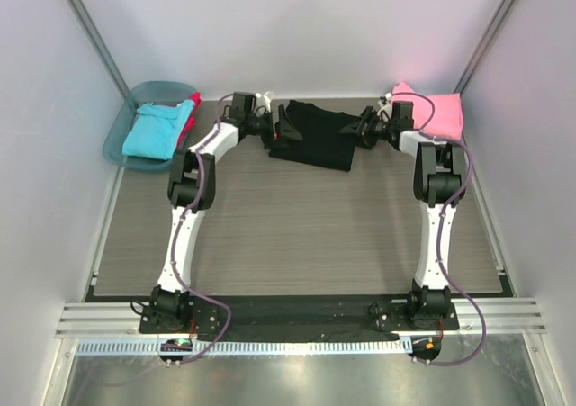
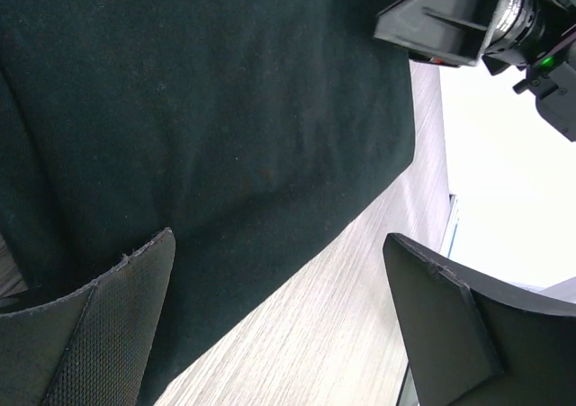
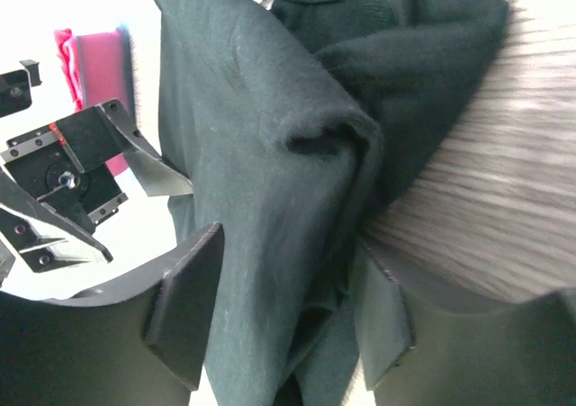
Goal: Fold and stack the t-shirts
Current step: Neatly place the folded tshirt to the corner
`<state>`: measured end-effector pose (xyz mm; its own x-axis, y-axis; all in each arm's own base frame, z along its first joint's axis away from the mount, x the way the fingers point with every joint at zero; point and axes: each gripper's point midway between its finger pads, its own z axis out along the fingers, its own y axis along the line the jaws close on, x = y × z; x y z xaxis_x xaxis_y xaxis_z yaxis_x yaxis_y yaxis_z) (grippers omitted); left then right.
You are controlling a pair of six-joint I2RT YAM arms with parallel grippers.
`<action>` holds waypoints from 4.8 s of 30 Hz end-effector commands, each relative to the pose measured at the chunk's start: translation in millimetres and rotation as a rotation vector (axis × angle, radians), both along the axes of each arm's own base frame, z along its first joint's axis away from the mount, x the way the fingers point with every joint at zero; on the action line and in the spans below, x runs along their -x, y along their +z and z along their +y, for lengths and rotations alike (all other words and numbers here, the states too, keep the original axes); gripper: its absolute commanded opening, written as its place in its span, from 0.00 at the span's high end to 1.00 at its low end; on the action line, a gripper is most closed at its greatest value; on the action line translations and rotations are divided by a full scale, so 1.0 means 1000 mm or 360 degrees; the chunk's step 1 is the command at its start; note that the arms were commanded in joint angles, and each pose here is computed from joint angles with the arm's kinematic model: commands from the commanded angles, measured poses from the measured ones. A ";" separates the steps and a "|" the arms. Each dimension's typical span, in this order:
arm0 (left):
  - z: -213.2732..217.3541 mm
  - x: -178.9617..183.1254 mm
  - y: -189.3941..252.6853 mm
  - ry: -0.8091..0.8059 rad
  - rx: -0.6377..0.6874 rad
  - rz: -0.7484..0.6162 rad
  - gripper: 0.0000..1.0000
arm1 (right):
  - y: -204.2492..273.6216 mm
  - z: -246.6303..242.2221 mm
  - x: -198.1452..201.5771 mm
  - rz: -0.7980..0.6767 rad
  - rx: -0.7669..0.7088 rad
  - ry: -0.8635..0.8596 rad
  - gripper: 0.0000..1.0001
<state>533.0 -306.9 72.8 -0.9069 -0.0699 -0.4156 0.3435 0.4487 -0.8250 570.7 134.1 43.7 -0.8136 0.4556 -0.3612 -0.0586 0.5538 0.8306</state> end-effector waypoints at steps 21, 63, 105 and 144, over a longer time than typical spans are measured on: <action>0.106 -0.024 0.034 0.0313 -0.0816 -0.0247 0.00 | -0.017 -0.038 0.013 -0.0012 0.0564 0.0351 0.99; 0.070 0.033 -0.020 -0.0023 -0.0870 -0.0028 0.00 | 0.199 -0.151 -0.061 -0.0938 0.1878 0.0157 0.99; 0.038 0.039 -0.025 -0.0085 -0.0760 -0.0023 0.00 | 0.313 -0.218 -0.024 -0.1090 0.1980 -0.0207 0.99; 0.033 0.047 -0.022 -0.0109 -0.0804 -0.0044 0.00 | 0.180 -0.354 -0.100 -0.0785 0.2312 -0.0588 0.99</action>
<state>491.4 -273.1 50.2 -0.8913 0.1906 -0.4115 0.3993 0.7599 -0.5129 658.8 -199.1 174.4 -0.5216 -0.3253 -0.7888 0.0464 0.9123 -0.4069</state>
